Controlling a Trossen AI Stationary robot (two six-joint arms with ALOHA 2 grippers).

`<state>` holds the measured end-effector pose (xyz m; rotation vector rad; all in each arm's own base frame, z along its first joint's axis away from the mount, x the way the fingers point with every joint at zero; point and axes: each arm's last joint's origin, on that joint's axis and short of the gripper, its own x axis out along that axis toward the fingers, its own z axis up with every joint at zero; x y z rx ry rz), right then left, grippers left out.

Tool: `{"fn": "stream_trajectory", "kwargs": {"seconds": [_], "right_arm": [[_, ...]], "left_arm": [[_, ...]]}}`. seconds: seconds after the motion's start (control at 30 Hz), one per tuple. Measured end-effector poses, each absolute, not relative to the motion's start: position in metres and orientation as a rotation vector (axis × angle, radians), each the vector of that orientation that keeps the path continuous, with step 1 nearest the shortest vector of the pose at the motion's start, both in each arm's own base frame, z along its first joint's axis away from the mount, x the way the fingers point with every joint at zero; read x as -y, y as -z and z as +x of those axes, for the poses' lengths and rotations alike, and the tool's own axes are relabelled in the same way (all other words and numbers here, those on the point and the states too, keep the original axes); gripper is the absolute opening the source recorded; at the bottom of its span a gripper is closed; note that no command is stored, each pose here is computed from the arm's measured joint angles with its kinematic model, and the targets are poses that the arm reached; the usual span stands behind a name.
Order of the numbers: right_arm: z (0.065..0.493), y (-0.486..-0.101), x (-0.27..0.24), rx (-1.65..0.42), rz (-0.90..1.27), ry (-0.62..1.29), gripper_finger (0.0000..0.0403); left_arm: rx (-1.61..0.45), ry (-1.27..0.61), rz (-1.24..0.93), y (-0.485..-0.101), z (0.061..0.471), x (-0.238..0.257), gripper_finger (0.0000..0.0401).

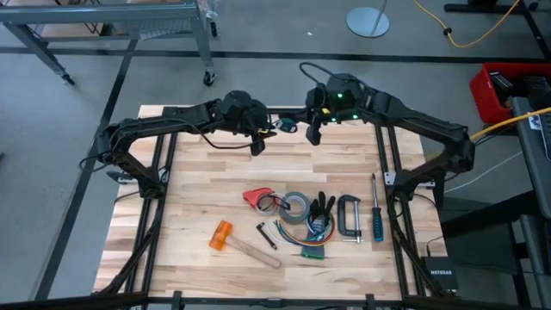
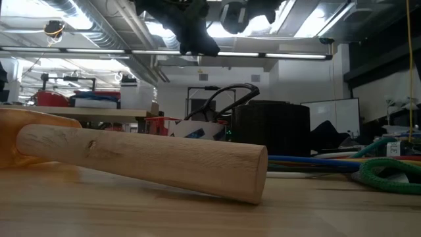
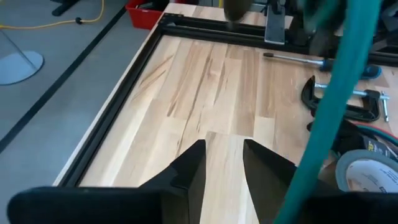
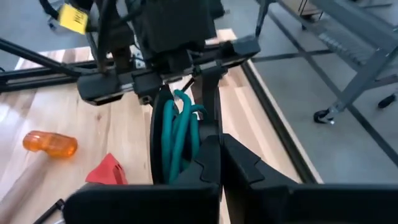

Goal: Coil cords
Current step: Coil the green cable wire on the black spool

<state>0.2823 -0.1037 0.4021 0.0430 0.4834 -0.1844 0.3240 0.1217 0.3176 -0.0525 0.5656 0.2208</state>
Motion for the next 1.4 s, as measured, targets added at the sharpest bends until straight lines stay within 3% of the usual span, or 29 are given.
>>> {"fn": "stream_trajectory", "kwargs": {"seconds": [0.63, 1.03, 1.4], "right_arm": [[0.234, -0.43, 0.091, -0.47, -0.006, 0.361, 0.0001], [0.23, -0.428, 0.09, -0.501, -0.001, 0.38, 0.0001], [0.23, -0.428, 0.09, -0.5, -0.001, 0.38, 0.0001]], "left_arm": [[-0.578, -0.217, -0.042, -0.317, 0.323, -0.122, 0.0097], [-0.571, -0.213, -0.038, -0.317, 0.324, -0.121, 0.0098], [-0.294, -0.061, 0.068, -0.344, 0.342, -0.092, 0.0098]]}}
